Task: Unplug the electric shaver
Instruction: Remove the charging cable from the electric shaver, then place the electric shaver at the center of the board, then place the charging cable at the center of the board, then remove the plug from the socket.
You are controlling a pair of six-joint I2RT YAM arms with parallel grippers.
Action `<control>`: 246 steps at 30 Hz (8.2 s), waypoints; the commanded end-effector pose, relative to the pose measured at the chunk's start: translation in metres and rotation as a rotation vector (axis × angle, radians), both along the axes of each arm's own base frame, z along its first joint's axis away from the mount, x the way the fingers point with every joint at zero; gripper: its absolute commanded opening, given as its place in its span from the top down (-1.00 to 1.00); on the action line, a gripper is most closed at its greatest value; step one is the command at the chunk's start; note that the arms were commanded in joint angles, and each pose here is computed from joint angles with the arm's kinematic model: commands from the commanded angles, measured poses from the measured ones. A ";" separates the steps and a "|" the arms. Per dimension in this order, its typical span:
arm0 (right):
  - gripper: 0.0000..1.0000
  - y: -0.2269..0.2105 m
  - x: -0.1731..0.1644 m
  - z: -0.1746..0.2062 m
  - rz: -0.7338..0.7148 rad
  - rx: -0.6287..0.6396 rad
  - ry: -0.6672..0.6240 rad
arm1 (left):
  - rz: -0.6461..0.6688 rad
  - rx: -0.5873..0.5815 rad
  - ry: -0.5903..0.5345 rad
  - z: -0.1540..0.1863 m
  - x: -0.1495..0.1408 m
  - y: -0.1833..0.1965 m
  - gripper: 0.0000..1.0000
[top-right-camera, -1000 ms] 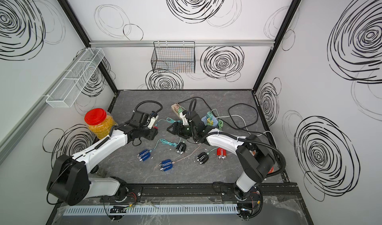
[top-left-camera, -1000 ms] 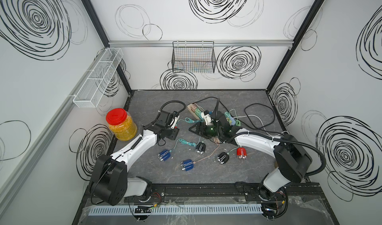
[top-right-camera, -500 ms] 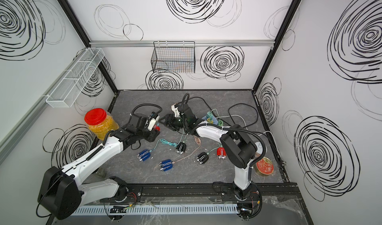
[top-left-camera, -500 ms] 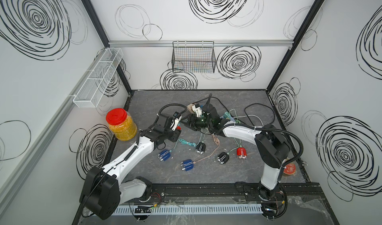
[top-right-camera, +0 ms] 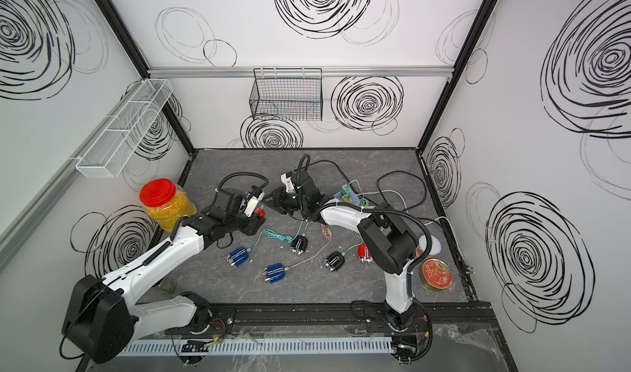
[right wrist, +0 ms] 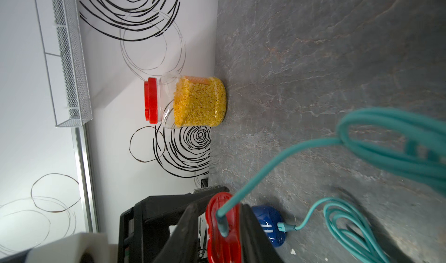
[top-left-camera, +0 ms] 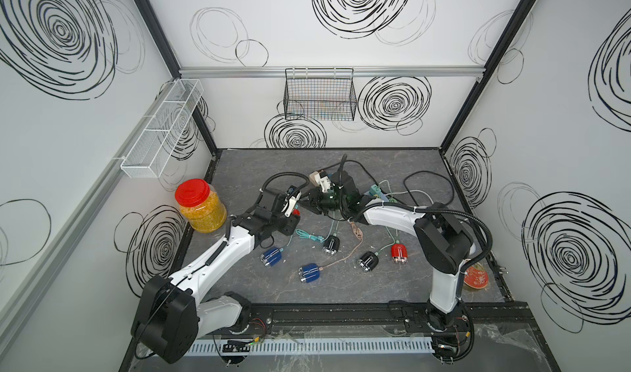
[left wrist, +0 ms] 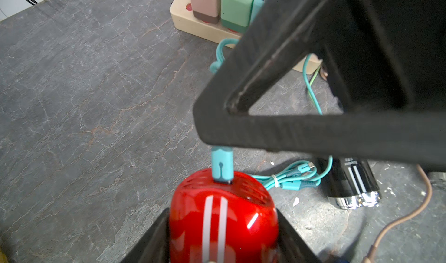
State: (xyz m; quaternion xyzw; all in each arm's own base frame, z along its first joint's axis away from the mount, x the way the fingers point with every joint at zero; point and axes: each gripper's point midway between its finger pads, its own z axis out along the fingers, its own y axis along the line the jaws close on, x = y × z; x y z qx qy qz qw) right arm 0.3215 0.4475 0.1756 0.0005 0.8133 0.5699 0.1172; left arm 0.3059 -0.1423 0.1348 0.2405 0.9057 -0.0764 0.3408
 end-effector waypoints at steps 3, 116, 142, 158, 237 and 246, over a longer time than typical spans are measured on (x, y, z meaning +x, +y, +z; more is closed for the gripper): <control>0.55 0.013 0.005 0.011 0.012 0.042 -0.025 | -0.026 -0.036 -0.055 0.012 0.004 -0.009 0.63; 0.99 0.087 0.030 -0.131 0.090 -0.253 0.081 | 0.450 0.303 0.354 -0.103 0.037 0.137 0.59; 0.62 0.092 0.022 -0.144 0.103 -0.302 0.107 | 0.430 0.333 0.396 -0.115 0.031 0.134 0.19; 0.48 0.079 0.012 -0.120 0.110 -0.308 0.073 | 0.429 0.352 0.406 -0.118 0.027 0.134 -0.10; -0.13 -0.220 -0.005 -0.046 -0.219 -0.577 -0.345 | 0.444 -0.352 0.082 -0.010 0.212 -0.069 -0.24; -0.14 -0.228 -0.011 -0.058 -0.265 -0.574 -0.305 | 0.360 -0.265 0.091 -0.032 0.205 -0.064 -0.32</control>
